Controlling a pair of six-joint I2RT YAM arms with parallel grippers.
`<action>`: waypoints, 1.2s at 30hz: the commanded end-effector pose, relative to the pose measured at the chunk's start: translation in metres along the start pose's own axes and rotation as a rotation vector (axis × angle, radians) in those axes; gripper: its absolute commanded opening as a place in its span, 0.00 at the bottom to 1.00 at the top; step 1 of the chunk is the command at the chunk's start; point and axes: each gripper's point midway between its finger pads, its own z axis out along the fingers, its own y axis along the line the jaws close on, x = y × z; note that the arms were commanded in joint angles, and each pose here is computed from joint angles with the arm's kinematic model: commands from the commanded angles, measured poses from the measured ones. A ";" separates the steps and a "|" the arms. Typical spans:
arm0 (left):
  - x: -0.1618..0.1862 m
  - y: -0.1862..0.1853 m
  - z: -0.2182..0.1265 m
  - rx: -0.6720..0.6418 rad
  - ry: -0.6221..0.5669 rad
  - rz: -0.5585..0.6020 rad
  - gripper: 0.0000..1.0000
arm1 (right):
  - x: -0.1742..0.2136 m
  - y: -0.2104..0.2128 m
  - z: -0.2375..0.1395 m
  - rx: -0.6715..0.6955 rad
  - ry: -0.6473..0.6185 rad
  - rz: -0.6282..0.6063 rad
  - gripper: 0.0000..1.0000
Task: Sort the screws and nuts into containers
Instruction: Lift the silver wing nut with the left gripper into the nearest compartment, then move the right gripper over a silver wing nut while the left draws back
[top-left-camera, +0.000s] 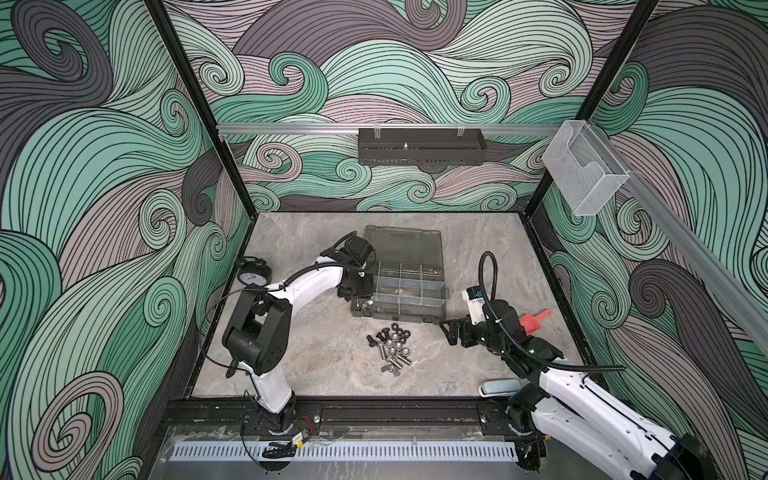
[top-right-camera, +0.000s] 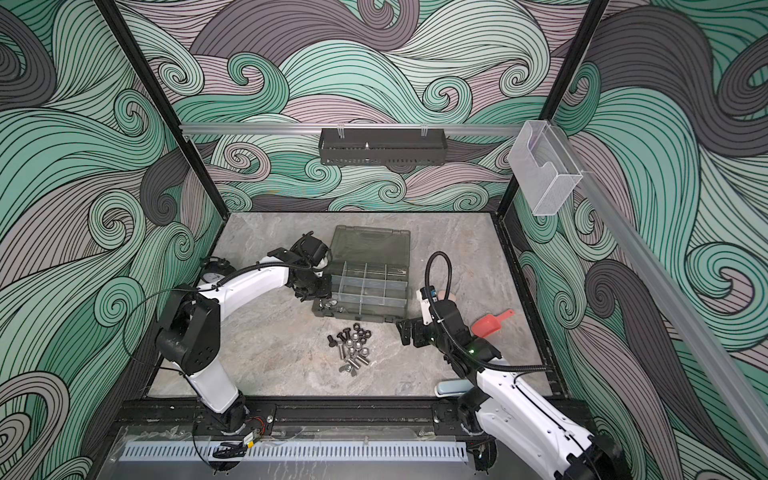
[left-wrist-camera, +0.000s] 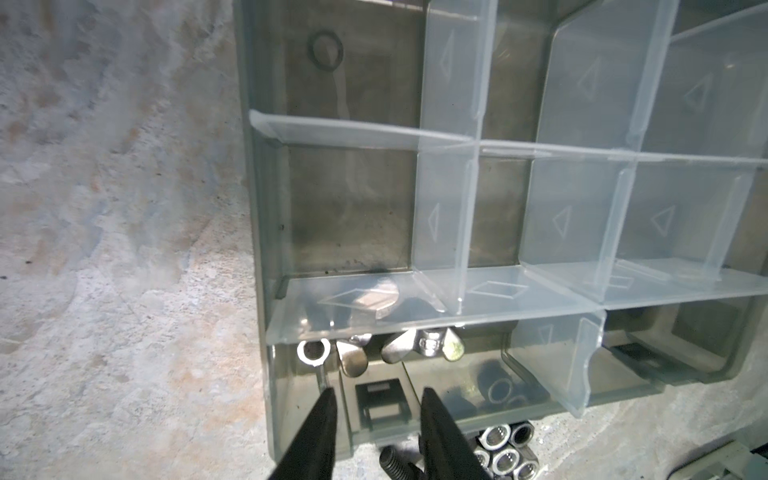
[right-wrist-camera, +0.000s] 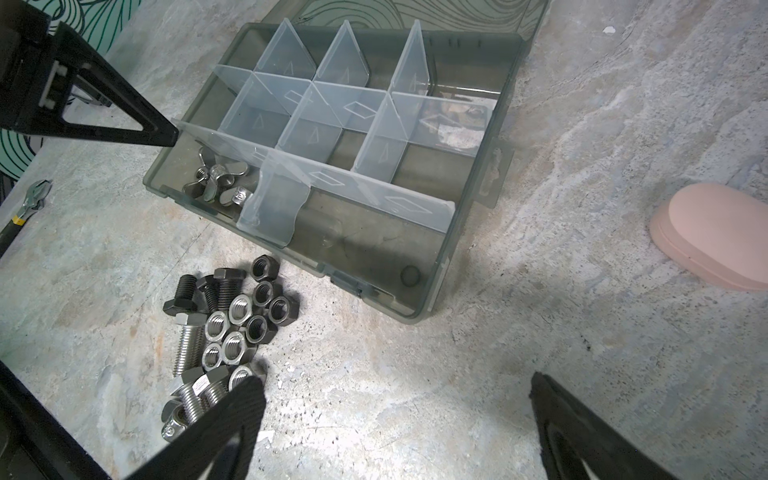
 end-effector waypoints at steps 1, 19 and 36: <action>-0.013 -0.002 -0.020 0.039 -0.082 -0.019 0.38 | -0.010 0.006 -0.003 -0.015 -0.012 -0.007 0.99; -0.010 0.056 -0.044 0.054 -0.245 -0.175 0.38 | 0.022 0.083 0.003 -0.173 0.186 -0.308 0.94; -0.003 0.090 -0.058 0.073 -0.337 -0.293 0.38 | 0.074 0.169 0.016 -0.454 0.373 -0.624 0.51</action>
